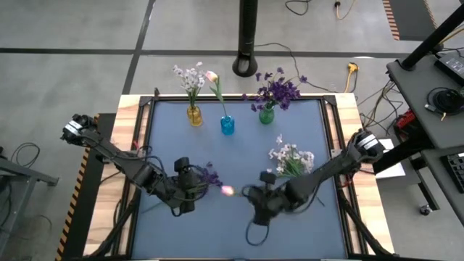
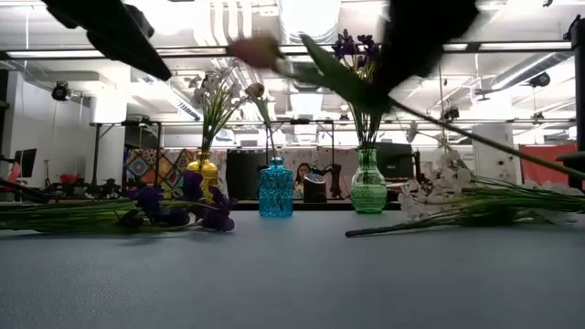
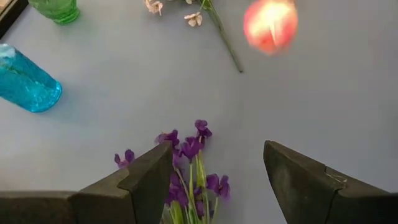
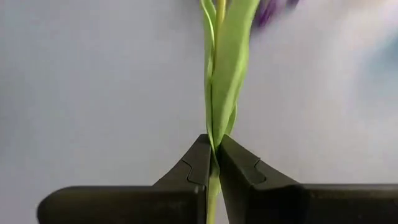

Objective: Sort flowers into vase by color
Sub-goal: Put the left pink flower into the blue vase

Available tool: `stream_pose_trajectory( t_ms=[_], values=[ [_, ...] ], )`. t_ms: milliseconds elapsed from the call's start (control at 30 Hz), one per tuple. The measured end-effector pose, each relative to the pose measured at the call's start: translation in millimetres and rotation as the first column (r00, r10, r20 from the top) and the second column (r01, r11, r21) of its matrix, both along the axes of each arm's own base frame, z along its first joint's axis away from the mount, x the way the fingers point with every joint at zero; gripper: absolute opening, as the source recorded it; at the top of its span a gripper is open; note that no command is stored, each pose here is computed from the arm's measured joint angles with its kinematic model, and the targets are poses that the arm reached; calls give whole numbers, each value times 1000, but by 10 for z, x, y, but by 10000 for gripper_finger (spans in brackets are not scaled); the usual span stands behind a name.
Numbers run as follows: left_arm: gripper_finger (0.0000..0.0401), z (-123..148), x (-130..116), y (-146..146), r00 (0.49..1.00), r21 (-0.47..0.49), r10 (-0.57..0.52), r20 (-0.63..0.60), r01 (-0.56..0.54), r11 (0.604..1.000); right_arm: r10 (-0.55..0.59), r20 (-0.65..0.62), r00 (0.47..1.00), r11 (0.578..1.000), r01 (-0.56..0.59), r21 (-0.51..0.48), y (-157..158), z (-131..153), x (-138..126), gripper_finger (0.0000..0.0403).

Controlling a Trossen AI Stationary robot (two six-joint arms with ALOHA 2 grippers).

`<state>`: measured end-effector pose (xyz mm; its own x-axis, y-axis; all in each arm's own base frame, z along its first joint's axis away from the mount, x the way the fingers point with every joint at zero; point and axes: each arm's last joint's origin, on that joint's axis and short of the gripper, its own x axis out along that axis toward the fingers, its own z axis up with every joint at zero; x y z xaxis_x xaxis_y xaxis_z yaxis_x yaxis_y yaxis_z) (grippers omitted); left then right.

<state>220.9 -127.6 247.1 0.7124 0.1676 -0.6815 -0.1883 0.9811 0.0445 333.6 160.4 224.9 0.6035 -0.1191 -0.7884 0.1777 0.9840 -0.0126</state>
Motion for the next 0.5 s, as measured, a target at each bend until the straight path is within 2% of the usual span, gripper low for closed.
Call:
stream_pose_trajectory(
  t_ms=[200,367,500],
  values=[
    [236,-60,3,-67,1000,-6,6,-12,-6,1000,40,271,962,999,-38,-14,-330,443,194,18],
    [236,-124,27,-92,999,0,12,-31,-12,1000,71,496,865,995,-23,-102,-659,774,357,18],
    [236,-168,43,-103,999,5,17,-46,-17,1000,74,637,767,984,49,-172,-955,960,479,18]
  ],
)
